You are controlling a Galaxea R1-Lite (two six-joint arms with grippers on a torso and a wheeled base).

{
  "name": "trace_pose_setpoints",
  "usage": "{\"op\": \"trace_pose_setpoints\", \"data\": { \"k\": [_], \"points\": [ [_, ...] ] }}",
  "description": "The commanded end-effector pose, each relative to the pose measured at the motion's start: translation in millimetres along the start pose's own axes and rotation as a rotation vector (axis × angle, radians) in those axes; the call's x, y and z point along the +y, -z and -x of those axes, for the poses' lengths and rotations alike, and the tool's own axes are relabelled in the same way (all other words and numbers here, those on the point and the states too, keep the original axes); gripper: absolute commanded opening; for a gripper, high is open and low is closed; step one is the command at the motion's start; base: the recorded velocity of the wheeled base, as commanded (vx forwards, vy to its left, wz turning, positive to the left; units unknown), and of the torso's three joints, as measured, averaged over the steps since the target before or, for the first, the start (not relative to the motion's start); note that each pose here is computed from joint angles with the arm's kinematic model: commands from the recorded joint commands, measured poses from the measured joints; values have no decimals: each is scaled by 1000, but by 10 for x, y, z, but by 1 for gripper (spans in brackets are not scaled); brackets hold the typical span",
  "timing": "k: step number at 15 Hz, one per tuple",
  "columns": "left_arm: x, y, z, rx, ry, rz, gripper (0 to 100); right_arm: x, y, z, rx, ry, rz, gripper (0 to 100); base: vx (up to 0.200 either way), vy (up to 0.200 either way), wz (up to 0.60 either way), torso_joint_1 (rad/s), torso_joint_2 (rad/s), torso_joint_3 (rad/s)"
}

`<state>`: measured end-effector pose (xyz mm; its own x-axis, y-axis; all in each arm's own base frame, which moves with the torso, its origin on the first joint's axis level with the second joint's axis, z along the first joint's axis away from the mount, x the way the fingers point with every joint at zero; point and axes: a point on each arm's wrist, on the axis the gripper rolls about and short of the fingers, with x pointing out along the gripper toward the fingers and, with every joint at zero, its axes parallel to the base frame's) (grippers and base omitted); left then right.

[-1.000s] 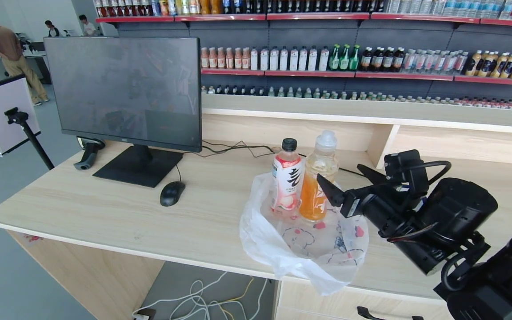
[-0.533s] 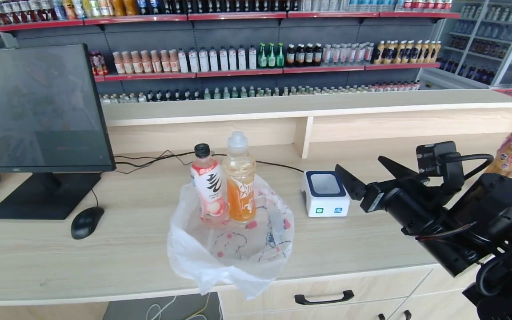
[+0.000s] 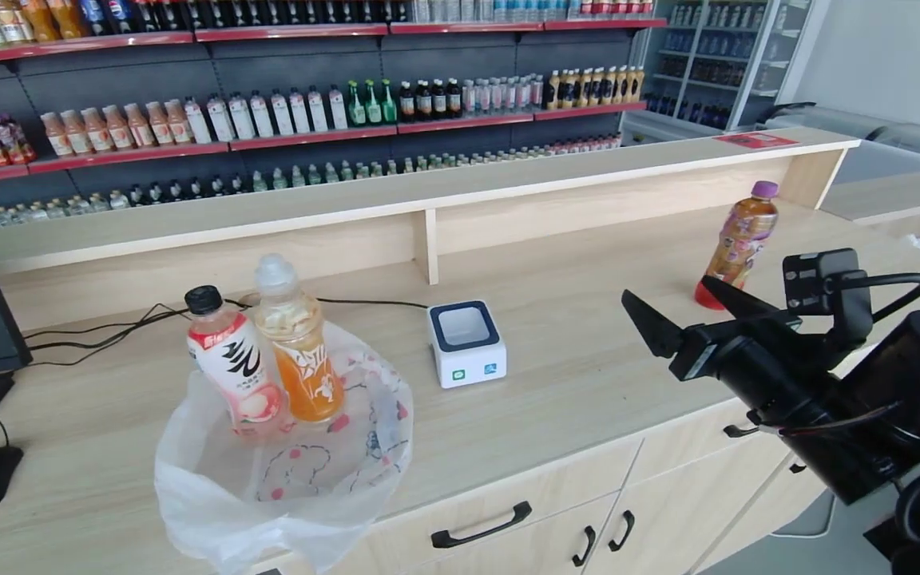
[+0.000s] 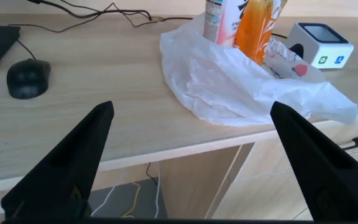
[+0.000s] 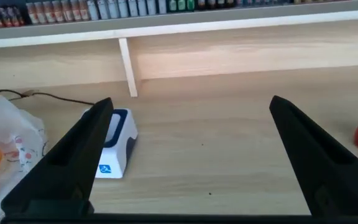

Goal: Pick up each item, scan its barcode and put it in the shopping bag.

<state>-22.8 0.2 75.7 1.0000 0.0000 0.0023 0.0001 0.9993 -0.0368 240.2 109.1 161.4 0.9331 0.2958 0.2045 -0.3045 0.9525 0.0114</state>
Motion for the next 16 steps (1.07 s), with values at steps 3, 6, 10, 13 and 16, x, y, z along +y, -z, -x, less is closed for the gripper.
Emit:
{"op": "trace_pose_setpoints", "data": {
  "k": [3, 6, 10, 13, 16],
  "points": [
    [0, -1, -1, 1, -3, 3, 100, -21, -32, 31, -10, 6, 0, 100, 0, -200, 0, 4, 4, 2],
    [0, -1, -1, 1, -3, 5, 100, -23, -20, 49, -3, 6, 1, 100, 0, -200, 0, 4, 1, 1],
    [0, -1, -1, 1, -3, 11, 100, -13, -20, 38, -4, 3, 0, 100, 0, -200, 0, 6, 2, 2],
    [0, -1, -1, 1, -3, 12, 100, -12, -5, 29, 1, 3, 1, 100, 0, -200, 0, -2, -1, 5],
    [0, -1, -1, 1, -3, 12, 100, -6, 15, 19, 7, 1, 3, 100, 0, -200, 200, 1, 5, 2]
  ]
}}
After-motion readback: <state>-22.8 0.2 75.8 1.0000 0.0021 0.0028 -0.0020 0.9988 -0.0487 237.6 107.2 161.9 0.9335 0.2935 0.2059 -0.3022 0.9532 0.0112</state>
